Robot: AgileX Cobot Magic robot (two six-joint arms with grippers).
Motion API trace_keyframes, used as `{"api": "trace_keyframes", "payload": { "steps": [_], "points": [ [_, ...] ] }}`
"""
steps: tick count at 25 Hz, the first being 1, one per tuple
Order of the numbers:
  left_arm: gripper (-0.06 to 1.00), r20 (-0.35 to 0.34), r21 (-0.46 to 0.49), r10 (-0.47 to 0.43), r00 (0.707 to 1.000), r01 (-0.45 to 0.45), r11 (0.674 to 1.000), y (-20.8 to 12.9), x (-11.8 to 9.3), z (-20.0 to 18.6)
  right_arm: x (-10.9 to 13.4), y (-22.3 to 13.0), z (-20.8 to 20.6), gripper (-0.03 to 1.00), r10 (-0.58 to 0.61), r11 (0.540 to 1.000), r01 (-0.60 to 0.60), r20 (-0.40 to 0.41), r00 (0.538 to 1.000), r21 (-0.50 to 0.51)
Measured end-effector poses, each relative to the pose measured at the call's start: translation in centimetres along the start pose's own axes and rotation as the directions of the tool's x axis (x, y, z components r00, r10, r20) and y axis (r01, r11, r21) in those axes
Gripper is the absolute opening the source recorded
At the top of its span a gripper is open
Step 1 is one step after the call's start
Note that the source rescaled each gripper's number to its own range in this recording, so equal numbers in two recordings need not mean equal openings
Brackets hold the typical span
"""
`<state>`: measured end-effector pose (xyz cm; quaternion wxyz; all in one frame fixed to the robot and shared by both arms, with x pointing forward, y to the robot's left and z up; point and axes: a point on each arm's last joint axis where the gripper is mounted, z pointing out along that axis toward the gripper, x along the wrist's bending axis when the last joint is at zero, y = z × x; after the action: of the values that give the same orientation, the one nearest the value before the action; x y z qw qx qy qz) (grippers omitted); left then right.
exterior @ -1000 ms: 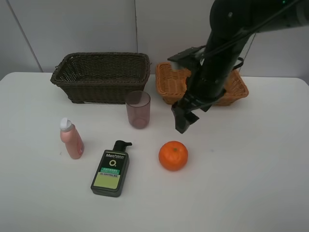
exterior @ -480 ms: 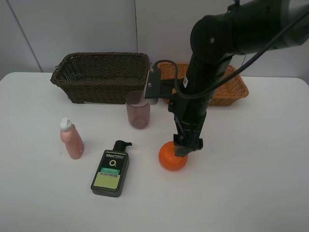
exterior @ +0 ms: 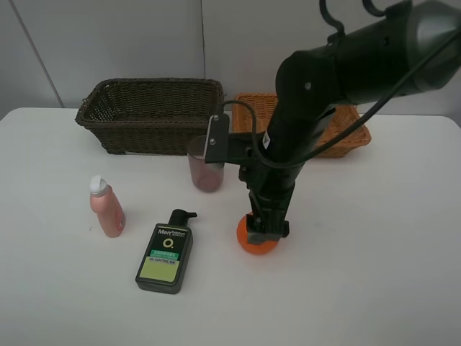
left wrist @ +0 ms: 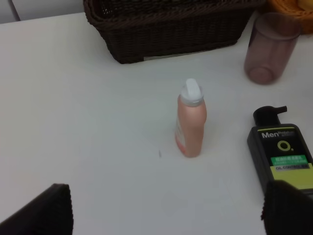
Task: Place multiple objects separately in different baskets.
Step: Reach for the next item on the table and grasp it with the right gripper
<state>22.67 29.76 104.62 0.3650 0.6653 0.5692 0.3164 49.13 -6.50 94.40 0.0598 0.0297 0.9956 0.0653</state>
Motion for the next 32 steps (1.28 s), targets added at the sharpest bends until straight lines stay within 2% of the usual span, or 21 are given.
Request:
{"api": "trace_keyframes", "payload": {
  "steps": [17, 32],
  "points": [
    [1.00, 0.000, 0.000, 0.000, 1.000, 0.000, 1.000, 0.0, 0.0, 0.0, 0.0, -0.1, 4.2, 0.97, 0.004, 0.999, -0.002, -0.047, 0.999, 0.048],
    [1.00, 0.000, 0.000, 0.000, 1.000, 0.000, 1.000, 0.0, 0.0, 0.0, 0.2, -0.3, 5.8, 0.96, 0.006, 0.997, 0.000, -0.077, 0.997, 0.081]
  ]
}}
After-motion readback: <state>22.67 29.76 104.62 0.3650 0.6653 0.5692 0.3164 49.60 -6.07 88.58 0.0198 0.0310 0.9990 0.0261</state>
